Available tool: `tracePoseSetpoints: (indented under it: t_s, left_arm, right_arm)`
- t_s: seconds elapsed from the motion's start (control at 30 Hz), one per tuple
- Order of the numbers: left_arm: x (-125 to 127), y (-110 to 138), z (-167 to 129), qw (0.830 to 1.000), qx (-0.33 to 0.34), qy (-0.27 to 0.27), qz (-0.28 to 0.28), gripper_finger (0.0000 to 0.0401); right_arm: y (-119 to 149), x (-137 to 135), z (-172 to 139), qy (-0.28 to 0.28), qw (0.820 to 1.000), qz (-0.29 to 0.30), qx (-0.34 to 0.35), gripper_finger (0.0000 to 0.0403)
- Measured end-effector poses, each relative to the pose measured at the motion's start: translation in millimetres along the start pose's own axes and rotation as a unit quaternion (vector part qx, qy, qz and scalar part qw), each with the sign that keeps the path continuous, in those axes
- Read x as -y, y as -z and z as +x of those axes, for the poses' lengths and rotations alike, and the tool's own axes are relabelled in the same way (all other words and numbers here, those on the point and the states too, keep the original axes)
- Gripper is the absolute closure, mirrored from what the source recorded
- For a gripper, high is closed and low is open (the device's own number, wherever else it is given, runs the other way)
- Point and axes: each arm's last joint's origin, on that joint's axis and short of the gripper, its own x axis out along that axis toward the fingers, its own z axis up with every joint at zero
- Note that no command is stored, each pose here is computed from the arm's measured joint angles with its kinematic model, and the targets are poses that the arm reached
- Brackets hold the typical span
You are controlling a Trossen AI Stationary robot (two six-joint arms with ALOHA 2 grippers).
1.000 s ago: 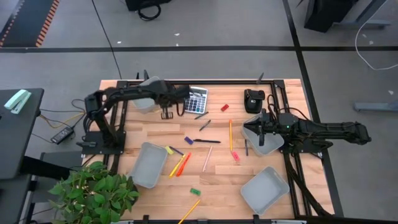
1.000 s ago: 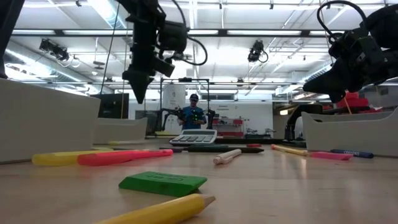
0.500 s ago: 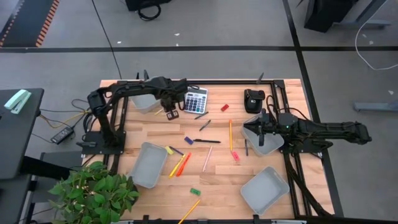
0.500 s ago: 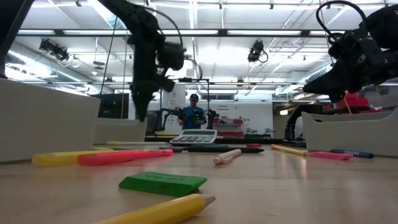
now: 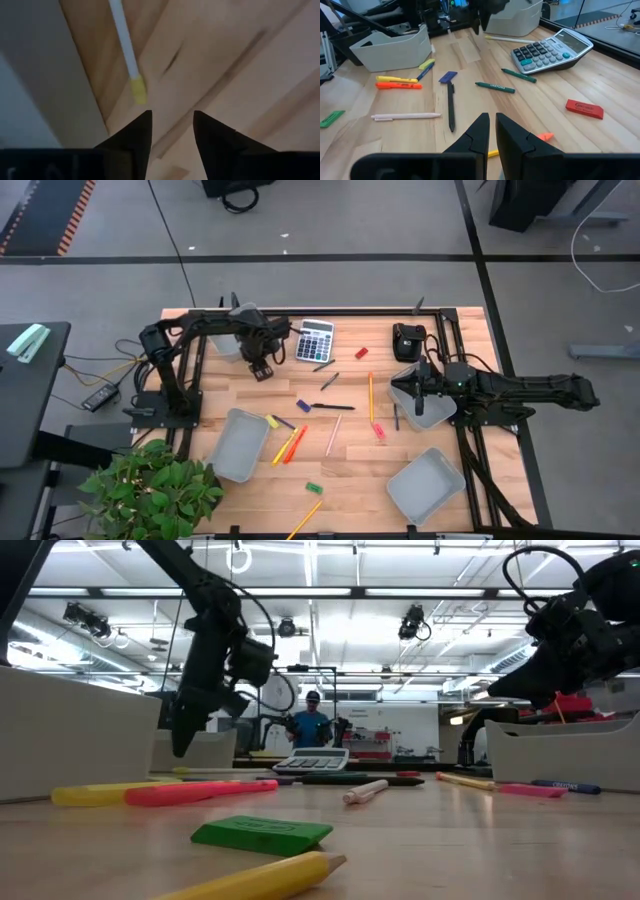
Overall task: Sort crayons/erasers/pens/pencils in bins
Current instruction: Put the white pencil into the top left gray bin
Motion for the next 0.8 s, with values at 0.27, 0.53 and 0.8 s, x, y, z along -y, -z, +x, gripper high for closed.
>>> tracePoseSetpoints:
  t_s: [0.27, 0.53, 0.8]
  left_arm:
    - [-1.6, 3.8, 20.0, 0.998, 0.014, -0.066, -0.009, 0.0261]
    - [-0.4, -4.6, 16.3, 0.994, 0.052, -0.094, -0.011, 0.0263]
    - [0.6, -6.9, 16.5, 0.995, 0.065, -0.070, -0.008, 0.0264]
  right_arm:
    - [0.3, 0.1, 0.3, 0.002, 1.000, 0.004, -0.002, 0.0362]
    - [0.3, 0.1, 0.3, 0.002, 1.000, 0.017, -0.002, 0.0362]
    - [-0.1, 0.6, 0.2, 0.010, 0.999, 0.039, 0.002, 0.0362]
